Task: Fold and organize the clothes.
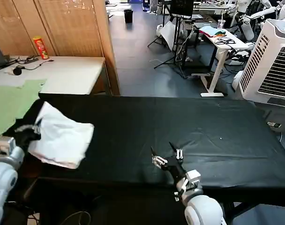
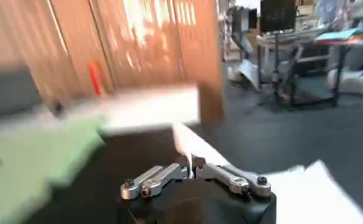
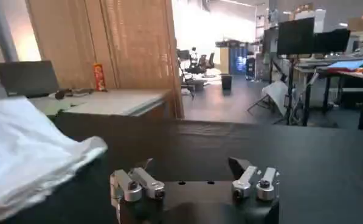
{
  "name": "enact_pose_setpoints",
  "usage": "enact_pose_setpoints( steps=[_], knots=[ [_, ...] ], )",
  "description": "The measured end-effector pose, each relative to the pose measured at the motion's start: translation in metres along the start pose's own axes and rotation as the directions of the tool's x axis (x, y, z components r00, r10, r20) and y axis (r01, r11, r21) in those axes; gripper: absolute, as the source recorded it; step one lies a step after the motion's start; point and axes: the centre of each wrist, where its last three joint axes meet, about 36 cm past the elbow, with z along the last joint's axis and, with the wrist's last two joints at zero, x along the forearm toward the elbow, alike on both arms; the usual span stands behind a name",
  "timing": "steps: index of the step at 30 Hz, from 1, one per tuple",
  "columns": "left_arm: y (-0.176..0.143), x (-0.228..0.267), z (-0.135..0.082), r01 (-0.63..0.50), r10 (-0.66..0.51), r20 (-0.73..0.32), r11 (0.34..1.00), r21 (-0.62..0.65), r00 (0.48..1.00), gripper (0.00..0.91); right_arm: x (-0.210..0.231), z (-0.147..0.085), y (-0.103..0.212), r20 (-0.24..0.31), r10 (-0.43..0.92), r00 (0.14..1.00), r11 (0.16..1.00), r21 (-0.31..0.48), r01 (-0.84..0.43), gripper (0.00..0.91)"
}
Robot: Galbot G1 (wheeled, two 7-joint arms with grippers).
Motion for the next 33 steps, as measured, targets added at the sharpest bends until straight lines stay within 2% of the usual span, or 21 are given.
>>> enact_pose_setpoints(
  steps=[5, 14, 15, 21, 23, 28, 33],
  knots=[
    [-0.030, 0.015, -0.021, -0.040, 0.040, 0.054, 0.999, -0.002, 0.998, 0.000, 0.002, 0.003, 0.001, -0.006, 0.006, 1.000, 1.000, 0.009, -0.006, 0.878],
    [-0.122, 0.020, 0.003, -0.213, 0.212, 0.016, 0.969, 0.124, 0.977, 0.000, 0.011, 0.006, 0.002, -0.028, 0.007, 1.000, 1.000, 0.002, -0.007, 0.878],
    [-0.136, 0.019, 0.006, -0.235, 0.236, 0.009, 0.962, 0.138, 0.972, 0.878, 0.011, 0.006, 0.003, -0.030, 0.002, 1.000, 1.000, -0.004, -0.002, 0.878],
    [-0.199, 0.019, 0.017, -0.347, 0.349, 0.032, 0.914, 0.210, 0.937, 0.878, 0.009, 0.010, 0.005, -0.075, -0.030, 0.997, 0.999, -0.040, 0.027, 0.878],
    [-0.210, 0.022, 0.019, -0.377, 0.374, 0.055, 0.903, 0.206, 0.926, 0.878, 0.007, 0.012, 0.006, -0.095, -0.051, 0.994, 0.997, -0.059, 0.045, 0.878],
    [-0.216, 0.029, 0.023, -0.465, 0.447, 0.133, 0.865, 0.187, 0.885, 0.878, -0.001, 0.014, 0.013, -0.132, -0.089, 0.987, 0.990, -0.119, 0.074, 0.878],
    [-0.212, 0.031, 0.023, -0.456, 0.432, 0.154, 0.869, 0.192, 0.889, 0.878, -0.021, 0.012, 0.020, -0.179, -0.115, 0.977, 0.978, -0.191, 0.080, 0.878]
  ],
)
